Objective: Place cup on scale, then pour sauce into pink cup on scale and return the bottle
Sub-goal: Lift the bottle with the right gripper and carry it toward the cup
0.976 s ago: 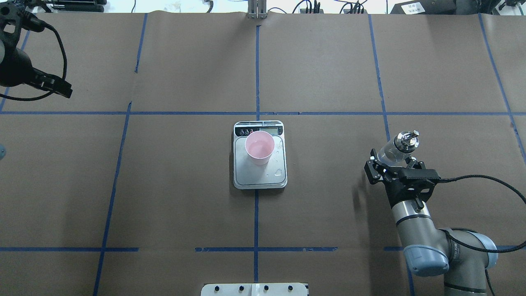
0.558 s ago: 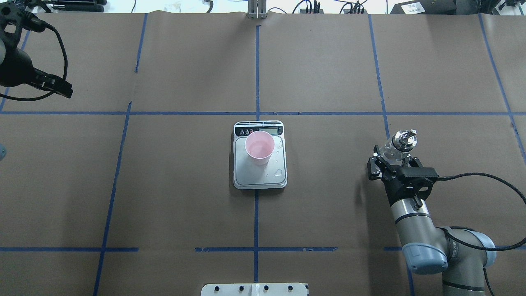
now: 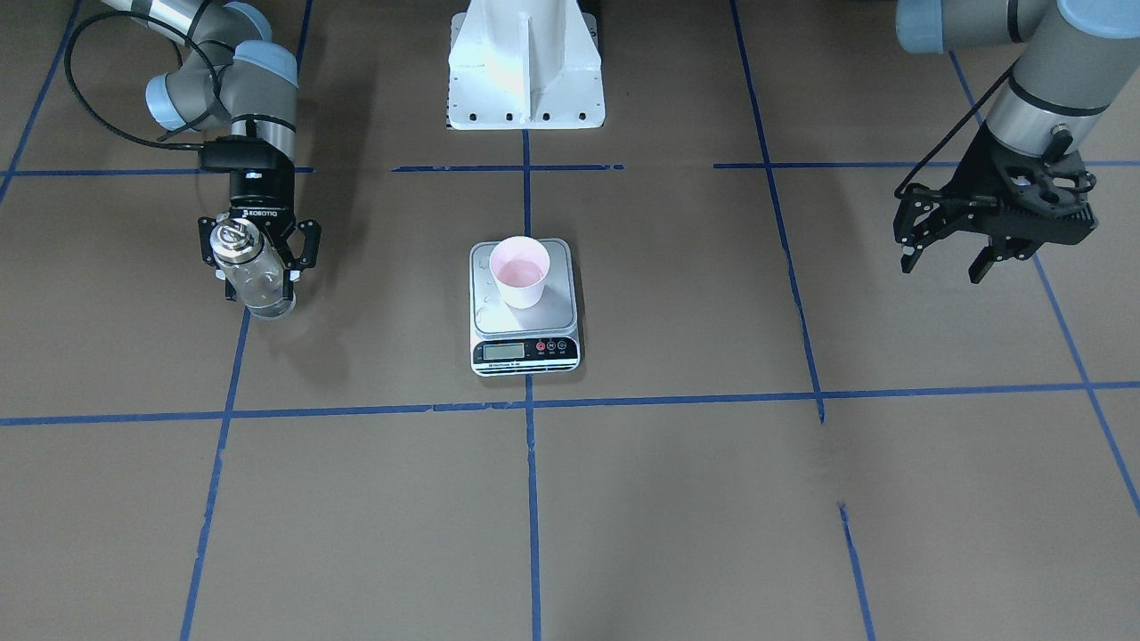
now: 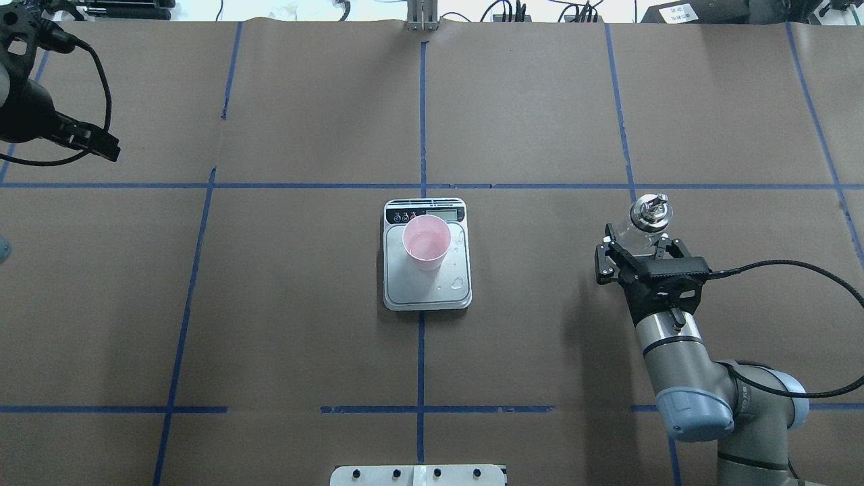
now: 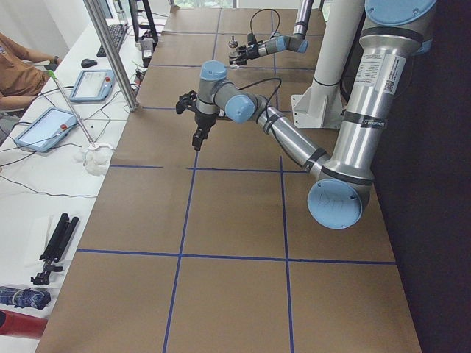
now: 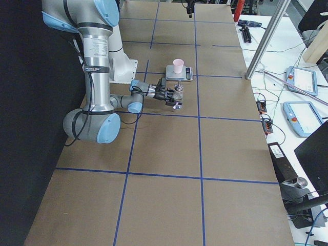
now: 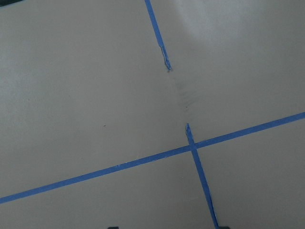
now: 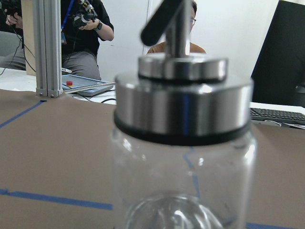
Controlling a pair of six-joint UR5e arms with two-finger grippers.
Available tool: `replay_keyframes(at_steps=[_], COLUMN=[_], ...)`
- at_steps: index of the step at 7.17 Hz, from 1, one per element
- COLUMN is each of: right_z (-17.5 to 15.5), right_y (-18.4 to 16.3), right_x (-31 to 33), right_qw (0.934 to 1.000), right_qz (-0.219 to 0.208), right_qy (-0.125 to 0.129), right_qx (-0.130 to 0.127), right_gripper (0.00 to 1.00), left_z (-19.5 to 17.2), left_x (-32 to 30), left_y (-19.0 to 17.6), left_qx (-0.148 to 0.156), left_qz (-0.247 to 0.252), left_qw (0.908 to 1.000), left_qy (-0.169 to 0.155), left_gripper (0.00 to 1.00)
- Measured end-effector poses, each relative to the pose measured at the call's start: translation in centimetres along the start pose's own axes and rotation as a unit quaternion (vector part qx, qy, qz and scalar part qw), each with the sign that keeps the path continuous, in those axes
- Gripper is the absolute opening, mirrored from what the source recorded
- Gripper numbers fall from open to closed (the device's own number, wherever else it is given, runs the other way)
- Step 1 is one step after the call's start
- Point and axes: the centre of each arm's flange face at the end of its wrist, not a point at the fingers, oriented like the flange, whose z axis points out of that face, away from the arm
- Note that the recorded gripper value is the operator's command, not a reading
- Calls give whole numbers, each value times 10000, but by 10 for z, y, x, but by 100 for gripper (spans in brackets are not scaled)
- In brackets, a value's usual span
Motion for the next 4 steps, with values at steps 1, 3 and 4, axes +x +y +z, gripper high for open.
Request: replay_keyframes(at_steps=[1,3,4], right_z=[-2,-3,-7], right_y=[-11,-25,-39], right_x=[-9,-27,-44], right_qw=[10000,9997,9994], right_qz=[-68,-209,-247], right_qy=[-60,-80,-142], right_qx=[-22,-70,-179], right_gripper=[0,0,0], left_z=[0,0,0], left_x=[0,1,1], left_y=[0,-1,-1], left_qx=[-4,0,-1], left_qz=[0,6,4], left_qw=[10000,10000,10000], left_qy=[0,6,6], left_gripper=[75,75,75])
